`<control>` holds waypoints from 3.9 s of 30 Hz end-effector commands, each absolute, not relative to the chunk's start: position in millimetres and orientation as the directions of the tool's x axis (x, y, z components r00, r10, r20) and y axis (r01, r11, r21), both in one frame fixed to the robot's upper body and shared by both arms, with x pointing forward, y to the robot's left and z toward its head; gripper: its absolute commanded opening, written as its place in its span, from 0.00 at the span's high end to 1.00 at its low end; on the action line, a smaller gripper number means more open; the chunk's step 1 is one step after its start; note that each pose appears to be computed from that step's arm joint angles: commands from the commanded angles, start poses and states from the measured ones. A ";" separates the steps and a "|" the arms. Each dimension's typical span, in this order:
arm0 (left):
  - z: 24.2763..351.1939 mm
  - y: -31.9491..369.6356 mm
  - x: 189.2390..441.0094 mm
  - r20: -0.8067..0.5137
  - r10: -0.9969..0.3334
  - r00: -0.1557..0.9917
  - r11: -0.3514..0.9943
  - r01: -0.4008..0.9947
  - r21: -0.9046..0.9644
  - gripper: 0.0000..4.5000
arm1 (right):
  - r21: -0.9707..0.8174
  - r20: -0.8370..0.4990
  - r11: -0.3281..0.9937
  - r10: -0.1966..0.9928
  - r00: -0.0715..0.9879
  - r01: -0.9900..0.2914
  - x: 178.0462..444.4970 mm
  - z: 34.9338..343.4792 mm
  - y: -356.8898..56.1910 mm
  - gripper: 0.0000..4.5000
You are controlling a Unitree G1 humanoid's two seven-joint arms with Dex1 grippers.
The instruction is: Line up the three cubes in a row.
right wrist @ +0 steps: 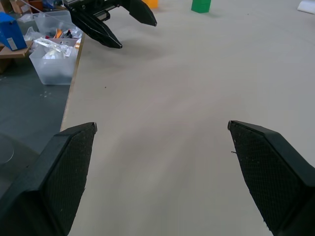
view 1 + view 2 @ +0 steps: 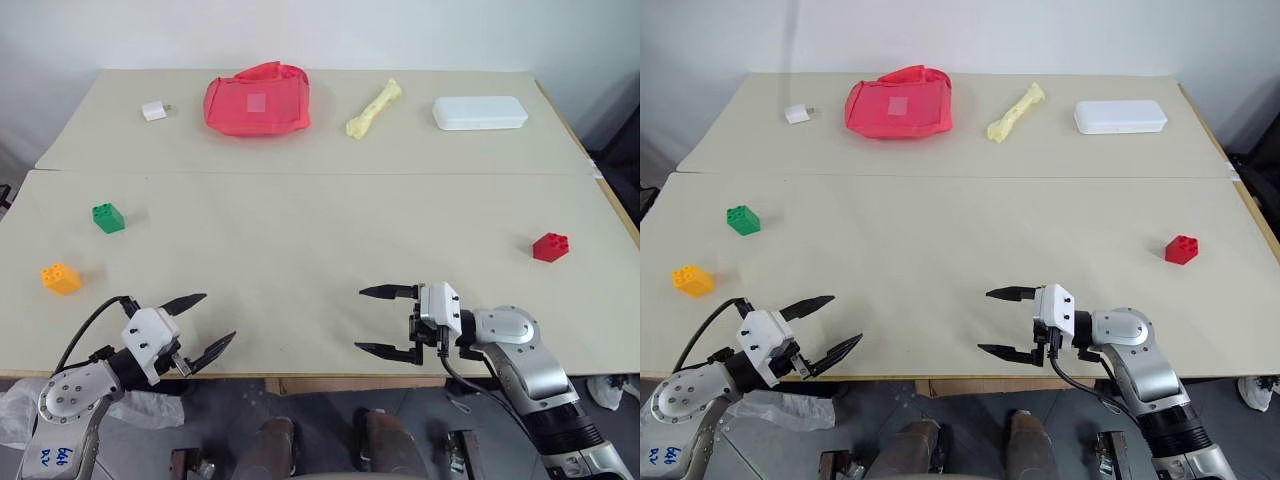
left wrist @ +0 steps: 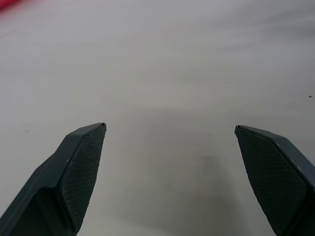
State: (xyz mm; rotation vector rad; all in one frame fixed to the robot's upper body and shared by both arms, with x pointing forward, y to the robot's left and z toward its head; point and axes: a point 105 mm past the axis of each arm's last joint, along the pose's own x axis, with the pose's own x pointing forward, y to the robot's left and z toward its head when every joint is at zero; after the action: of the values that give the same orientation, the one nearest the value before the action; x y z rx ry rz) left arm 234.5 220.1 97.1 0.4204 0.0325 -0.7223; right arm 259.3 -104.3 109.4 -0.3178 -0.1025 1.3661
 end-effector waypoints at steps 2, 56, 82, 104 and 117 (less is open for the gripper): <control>104.8 216.2 237.0 -0.117 -0.626 0.771 0.686 0.616 0.387 0.01 | -0.314 -0.075 0.197 0.970 0.232 -0.929 261.8 115.3 -106.6 0.00; 144.9 106.6 251.7 0.005 -0.888 0.459 0.437 0.842 0.316 0.00 | -0.099 -0.170 0.966 -0.254 0.952 0.240 365.6 142.6 -388.5 0.04; 139.8 128.1 248.3 -0.015 -0.822 0.570 0.535 0.781 0.323 0.00 | -0.107 -0.422 0.051 0.902 0.092 -0.993 340.7 134.8 -109.9 0.66; 137.7 217.7 238.2 0.057 -0.496 0.867 0.837 0.459 0.298 0.00 | -0.358 -0.328 -0.017 0.938 0.109 -0.933 353.8 156.6 -119.0 0.01; 91.1 357.9 125.5 0.110 0.423 0.899 0.905 -0.426 0.008 0.00 | -0.359 0.095 0.034 0.996 0.000 -0.933 310.2 185.2 -89.1 0.01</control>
State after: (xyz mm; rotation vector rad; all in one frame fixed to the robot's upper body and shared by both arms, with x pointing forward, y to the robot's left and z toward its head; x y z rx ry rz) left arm 135.8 350.1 87.1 0.0188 -0.0857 0.3870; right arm 314.4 -92.4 177.9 -0.1998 -0.3090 1.5393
